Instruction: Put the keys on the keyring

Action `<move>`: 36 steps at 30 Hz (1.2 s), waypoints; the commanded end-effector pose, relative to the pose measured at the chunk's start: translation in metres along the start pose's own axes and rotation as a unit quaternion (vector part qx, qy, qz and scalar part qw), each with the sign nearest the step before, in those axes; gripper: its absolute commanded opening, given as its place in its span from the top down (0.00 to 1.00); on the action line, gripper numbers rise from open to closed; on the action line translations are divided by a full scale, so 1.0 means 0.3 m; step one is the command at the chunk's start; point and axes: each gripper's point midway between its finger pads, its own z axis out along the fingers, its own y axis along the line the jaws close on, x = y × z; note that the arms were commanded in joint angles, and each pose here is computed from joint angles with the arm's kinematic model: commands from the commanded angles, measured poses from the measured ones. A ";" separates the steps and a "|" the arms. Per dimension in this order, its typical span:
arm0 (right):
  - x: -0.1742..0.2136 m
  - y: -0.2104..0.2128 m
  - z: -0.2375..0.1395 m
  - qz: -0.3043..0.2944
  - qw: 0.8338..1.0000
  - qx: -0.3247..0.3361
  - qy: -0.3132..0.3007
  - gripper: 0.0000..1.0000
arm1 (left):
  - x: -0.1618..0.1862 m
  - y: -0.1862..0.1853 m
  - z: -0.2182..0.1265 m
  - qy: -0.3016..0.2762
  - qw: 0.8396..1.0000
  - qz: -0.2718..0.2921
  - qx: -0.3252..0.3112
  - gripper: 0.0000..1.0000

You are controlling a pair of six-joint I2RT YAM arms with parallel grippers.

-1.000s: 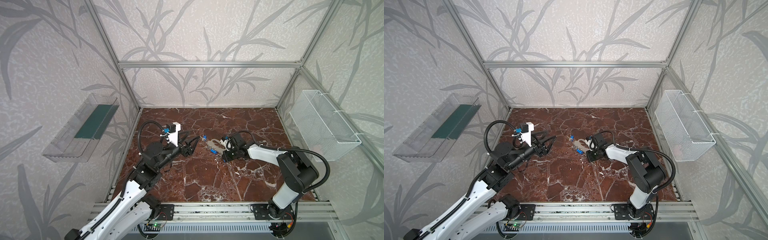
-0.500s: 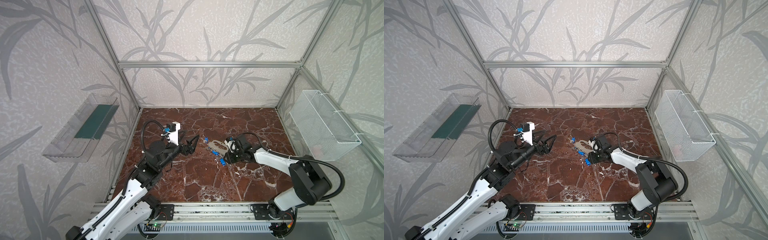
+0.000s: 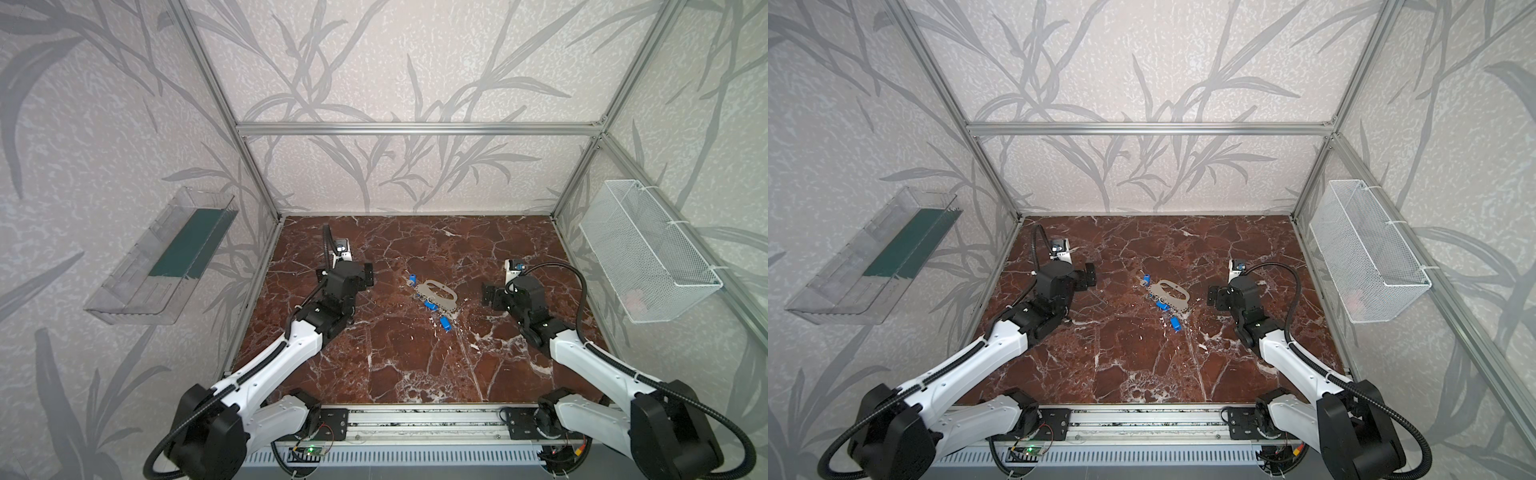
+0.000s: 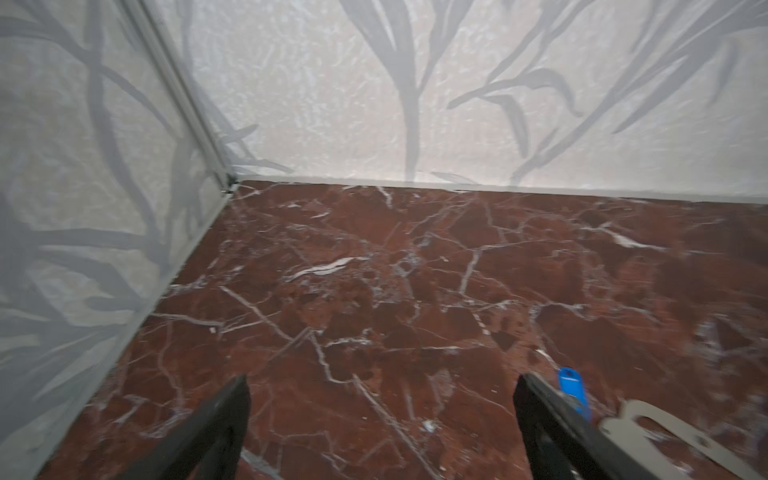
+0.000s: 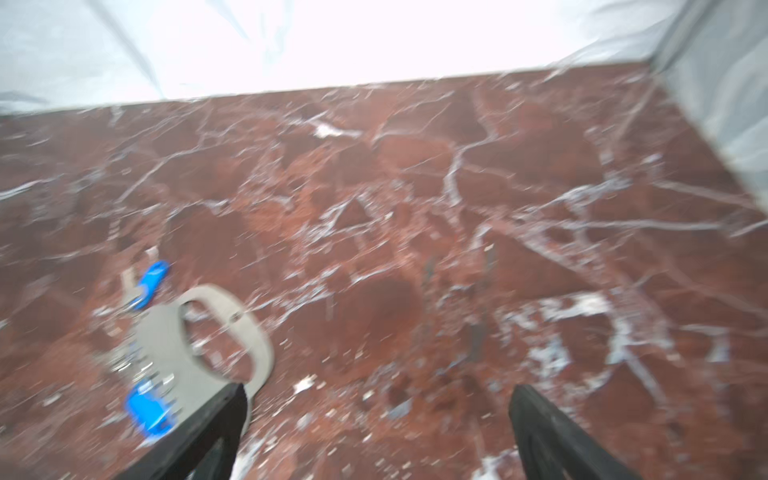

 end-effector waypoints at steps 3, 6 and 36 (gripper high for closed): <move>-0.077 -0.063 0.053 -0.103 0.990 0.071 -0.070 0.01 | 0.088 0.210 0.126 0.013 0.991 0.050 -0.121 0.01; -0.042 -0.116 0.094 -0.115 0.985 0.107 -0.076 0.01 | 0.176 0.295 0.185 0.051 0.983 0.067 -0.160 0.01; 0.041 -0.180 0.205 -0.064 0.994 0.035 -0.080 0.01 | 0.333 0.298 0.292 -0.021 0.999 -0.004 -0.029 0.01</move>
